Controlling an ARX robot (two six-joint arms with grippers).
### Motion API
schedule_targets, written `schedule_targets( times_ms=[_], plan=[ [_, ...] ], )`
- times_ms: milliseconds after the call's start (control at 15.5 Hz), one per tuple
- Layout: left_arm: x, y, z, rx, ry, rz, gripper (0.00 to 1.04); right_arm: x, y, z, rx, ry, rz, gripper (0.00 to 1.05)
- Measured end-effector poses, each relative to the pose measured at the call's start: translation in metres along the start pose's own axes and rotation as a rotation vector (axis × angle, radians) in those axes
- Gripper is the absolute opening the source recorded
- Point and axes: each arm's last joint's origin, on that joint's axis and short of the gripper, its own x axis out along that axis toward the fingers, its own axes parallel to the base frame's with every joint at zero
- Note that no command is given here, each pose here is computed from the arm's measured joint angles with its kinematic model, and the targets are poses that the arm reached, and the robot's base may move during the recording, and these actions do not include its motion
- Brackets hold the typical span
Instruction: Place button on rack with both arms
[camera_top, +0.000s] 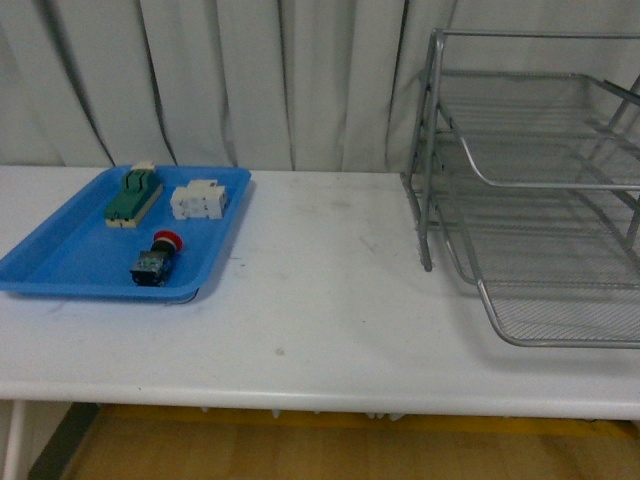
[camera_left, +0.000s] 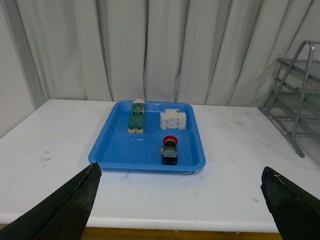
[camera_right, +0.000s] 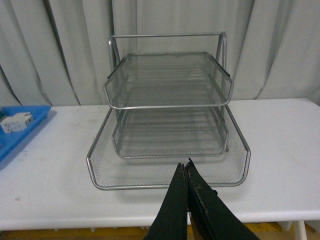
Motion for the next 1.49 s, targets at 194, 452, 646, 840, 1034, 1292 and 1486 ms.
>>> schedule_targets(
  times_ms=[194,452,646,840,1034,1292,1486],
  plan=[
    [0.000,0.000,0.000,0.000,0.000,0.000,0.98,0.000,0.000,0.001,-0.001,-0.008,0.000,0.09],
    [0.000,0.000,0.000,0.000,0.000,0.000,0.98,0.000,0.000,0.001,-0.001,-0.008,0.000,0.58],
    [0.012,-0.003,0.014,-0.073,0.382,0.197,0.98,0.000,0.000,0.001,-0.003,-0.009,0.002,0.96],
    [0.070,-0.001,0.038,-0.136,0.295,0.186,0.98,0.000,0.000,0.001,-0.003,-0.009,0.000,0.98],
    [0.169,-0.015,0.038,-0.109,0.324,0.063,0.98,0.000,0.000,0.001,-0.003,-0.008,0.000,0.98],
    [0.284,-0.043,-0.011,-0.091,0.571,-0.066,0.98,0.000,0.000,0.001,-0.003,-0.009,0.000,0.98],
    [0.347,-0.042,-0.050,-0.066,0.696,-0.092,0.98,0.000,0.000,0.001,-0.003,-0.009,0.000,0.98]
  ],
)
